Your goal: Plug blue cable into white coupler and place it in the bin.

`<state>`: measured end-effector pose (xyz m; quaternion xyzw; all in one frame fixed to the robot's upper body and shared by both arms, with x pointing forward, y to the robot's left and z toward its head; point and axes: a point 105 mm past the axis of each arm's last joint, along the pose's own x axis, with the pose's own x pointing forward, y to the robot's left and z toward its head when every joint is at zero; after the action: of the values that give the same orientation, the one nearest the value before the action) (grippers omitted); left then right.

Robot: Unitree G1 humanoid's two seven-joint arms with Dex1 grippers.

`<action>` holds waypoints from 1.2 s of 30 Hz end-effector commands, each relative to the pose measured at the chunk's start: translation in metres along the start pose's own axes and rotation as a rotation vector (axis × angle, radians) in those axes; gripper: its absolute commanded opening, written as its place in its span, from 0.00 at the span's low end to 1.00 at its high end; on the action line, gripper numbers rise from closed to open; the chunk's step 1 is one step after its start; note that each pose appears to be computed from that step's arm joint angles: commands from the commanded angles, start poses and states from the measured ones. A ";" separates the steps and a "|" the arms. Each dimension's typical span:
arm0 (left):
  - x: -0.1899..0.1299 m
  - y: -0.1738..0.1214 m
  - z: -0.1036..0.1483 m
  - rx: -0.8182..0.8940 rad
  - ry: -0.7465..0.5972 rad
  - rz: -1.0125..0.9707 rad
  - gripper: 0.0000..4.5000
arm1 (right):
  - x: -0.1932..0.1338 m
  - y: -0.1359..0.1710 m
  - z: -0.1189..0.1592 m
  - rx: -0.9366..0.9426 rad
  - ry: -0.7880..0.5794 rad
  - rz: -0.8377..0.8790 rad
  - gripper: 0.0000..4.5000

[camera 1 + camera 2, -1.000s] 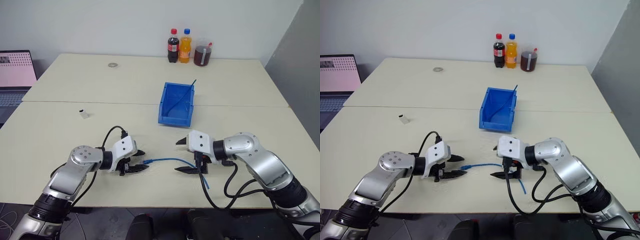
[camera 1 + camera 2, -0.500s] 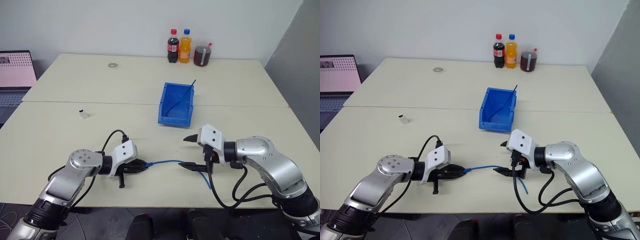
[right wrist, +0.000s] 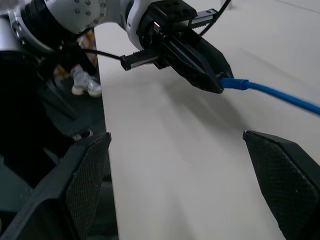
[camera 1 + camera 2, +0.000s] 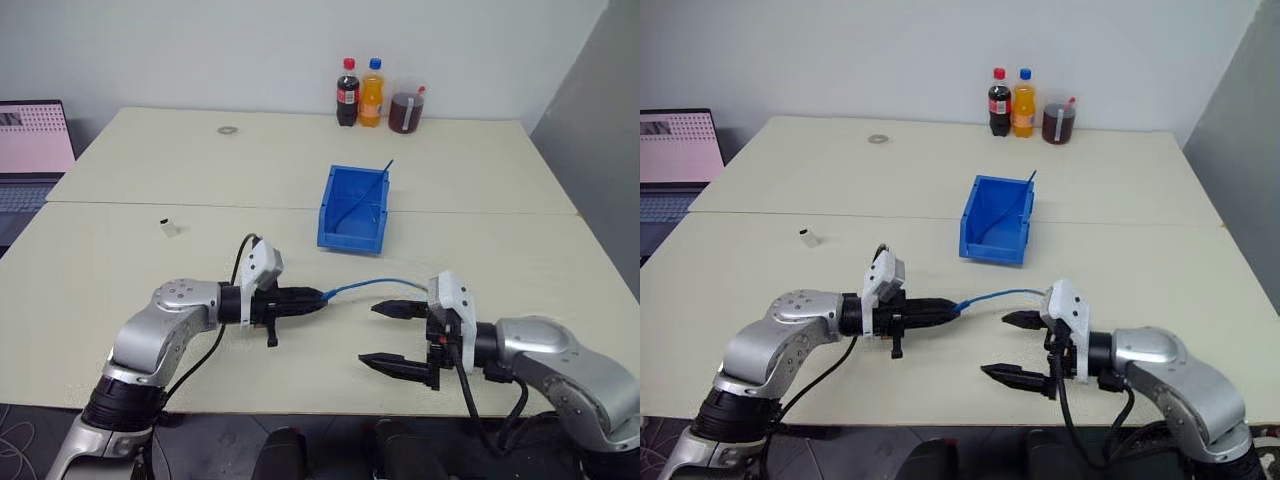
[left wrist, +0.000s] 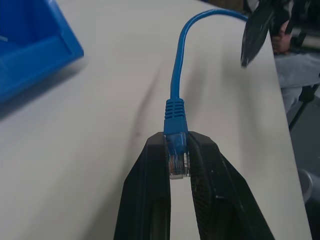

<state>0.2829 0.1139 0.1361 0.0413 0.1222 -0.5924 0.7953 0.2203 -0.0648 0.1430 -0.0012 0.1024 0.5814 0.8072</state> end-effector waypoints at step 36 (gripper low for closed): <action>-0.003 -0.022 0.059 -0.139 -0.218 -0.105 0.06 | 0.035 -0.021 0.055 0.326 -0.356 0.050 0.74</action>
<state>0.2737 0.1002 0.1770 -0.0980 0.1099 -0.6116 0.7774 0.2628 -0.0345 0.1785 0.2347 0.0654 0.5534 0.7965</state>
